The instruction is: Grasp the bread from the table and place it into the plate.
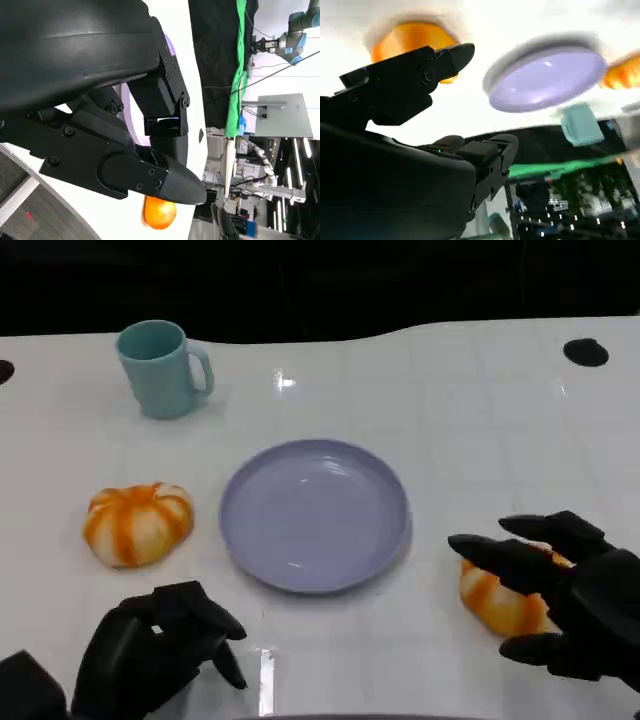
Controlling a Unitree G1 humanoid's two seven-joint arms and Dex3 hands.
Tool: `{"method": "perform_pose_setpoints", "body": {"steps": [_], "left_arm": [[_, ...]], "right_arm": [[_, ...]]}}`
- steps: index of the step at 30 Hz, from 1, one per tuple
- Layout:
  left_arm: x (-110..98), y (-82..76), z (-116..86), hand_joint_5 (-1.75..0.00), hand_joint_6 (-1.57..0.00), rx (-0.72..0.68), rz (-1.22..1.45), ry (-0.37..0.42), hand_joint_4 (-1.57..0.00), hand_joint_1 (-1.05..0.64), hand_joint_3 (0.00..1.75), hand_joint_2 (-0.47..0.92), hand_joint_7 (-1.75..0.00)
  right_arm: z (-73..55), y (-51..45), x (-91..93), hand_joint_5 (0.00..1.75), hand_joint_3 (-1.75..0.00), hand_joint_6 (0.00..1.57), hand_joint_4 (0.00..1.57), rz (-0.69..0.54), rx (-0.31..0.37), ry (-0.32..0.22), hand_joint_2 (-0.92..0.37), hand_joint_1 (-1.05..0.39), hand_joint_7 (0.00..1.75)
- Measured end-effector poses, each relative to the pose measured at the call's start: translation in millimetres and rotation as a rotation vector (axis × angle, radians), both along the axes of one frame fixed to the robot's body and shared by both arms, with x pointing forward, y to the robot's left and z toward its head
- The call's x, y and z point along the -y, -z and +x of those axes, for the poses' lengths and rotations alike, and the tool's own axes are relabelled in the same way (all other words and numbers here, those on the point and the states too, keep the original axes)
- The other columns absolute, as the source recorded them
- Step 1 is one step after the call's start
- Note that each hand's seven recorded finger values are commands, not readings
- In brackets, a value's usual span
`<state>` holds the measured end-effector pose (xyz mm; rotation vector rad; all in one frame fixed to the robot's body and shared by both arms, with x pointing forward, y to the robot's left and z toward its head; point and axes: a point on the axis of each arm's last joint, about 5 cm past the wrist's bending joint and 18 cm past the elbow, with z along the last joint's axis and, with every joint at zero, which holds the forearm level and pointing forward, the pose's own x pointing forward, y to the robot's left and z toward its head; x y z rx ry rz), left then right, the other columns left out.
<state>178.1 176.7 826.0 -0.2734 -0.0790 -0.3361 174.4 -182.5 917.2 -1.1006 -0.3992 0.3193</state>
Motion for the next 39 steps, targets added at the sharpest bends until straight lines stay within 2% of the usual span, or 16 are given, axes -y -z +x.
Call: {"method": "perform_pose_setpoints", "body": {"steps": [4, 11, 19, 27, 32, 37, 39], "left_arm": [[0.0, 0.0, 0.0, -1.31, -1.09, 0.0, -0.001, 0.0, -1.06, -0.89, 0.1, 0.92, -0.87], [0.2, -0.4, 0.2, -1.31, -1.09, 0.002, -0.001, 0.001, -1.06, -0.9, 0.11, 0.92, -0.87], [0.1, -0.7, 0.3, -1.31, -1.08, 0.003, -0.001, 0.001, -1.05, -0.89, 0.11, 0.92, -0.87], [0.2, -0.6, 0.3, -1.31, -1.08, 0.001, -0.003, 0.001, -1.05, -0.88, 0.11, 0.92, -0.87], [0.7, -0.8, 0.6, -1.32, -1.07, 0.002, -0.004, 0.003, -1.04, -0.89, 0.11, 0.92, -0.87], [1.0, -0.8, 0.8, -1.32, -1.08, 0.001, -0.005, 0.004, -1.05, -0.9, 0.11, 0.92, -0.88], [1.1, -0.8, 0.8, -1.32, -1.08, 0.001, -0.005, 0.004, -1.04, -0.9, 0.11, 0.92, -0.88]], "right_arm": [[-0.3, -4.8, -1.0, 0.4, 0.0, 0.31, 0.02, -0.093, -0.013, 0.027, -0.74, -0.45, 0.01], [3.2, -3.6, -3.5, 0.42, 0.0, 0.34, 0.05, -0.18, -0.032, 0.048, -0.76, -0.44, 0.01], [14.6, 7.9, -3.0, 0.4, 0.0, 0.34, 0.09, -0.233, -0.102, 0.072, -0.77, -0.4, 0.01], [34.3, 21.3, -7.0, 0.23, 0.0, 0.35, 0.21, -0.291, -0.17, 0.068, -0.81, -0.4, 0.0], [46.7, 31.7, -8.4, 0.19, -0.01, 0.35, 0.24, -0.32, -0.212, 0.066, -0.83, -0.43, 0.0], [58.4, 36.8, -14.2, 0.16, -0.01, 0.36, 0.26, -0.322, -0.219, 0.064, -0.86, -0.46, 0.0], [62.1, 38.1, -15.8, 0.2, -0.01, 0.46, 0.4, -0.326, -0.216, 0.068, -0.86, -0.46, 0.04]]}}
